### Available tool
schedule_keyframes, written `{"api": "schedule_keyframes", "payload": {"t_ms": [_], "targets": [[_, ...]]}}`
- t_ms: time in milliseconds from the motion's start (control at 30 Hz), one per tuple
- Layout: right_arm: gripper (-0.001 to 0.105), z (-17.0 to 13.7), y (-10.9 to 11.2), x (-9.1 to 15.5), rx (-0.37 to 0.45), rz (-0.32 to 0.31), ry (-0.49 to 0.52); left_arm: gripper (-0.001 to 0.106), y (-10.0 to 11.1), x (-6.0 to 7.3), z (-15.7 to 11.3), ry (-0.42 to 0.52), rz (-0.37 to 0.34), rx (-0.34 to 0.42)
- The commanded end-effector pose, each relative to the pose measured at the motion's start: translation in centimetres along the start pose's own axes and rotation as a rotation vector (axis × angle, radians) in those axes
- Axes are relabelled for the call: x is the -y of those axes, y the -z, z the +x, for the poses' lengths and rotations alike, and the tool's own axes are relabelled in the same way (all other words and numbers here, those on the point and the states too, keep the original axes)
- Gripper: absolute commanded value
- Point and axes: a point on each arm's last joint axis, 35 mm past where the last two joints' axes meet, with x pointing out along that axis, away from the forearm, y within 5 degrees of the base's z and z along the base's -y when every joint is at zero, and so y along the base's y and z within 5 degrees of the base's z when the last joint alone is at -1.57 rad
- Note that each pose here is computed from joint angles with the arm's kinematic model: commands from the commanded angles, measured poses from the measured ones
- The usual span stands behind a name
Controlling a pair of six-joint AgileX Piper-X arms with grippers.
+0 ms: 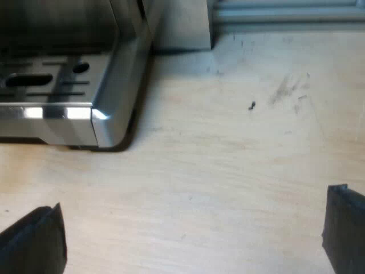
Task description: Pour the beans into the coffee machine
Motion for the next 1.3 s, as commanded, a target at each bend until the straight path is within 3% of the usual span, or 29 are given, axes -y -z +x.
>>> {"api": "schedule_keyframes", "payload": {"t_ms": [33, 167, 1000, 1300], "targets": [[0.092, 0.52, 0.39, -0.03, -0.024, 0.002, -0.004, 0.082, -0.29, 0.01, 0.11, -0.004, -0.006, 0.006], [0.092, 1.20, 1.08, -0.12, -0.053, 0.006, -0.012, 0.082, -0.29, 0.01, 0.11, -0.004, -0.006, 0.006], [0.092, 1.23, 1.06, -0.12, -0.050, 0.005, -0.011, 0.082, -0.29, 0.01, 0.11, -0.004, -0.006, 0.006], [0.092, 1.23, 1.06, -0.12, -0.050, 0.005, -0.011, 0.082, -0.38, -0.32, 0.08, -0.085, -0.039, 0.030]]}}
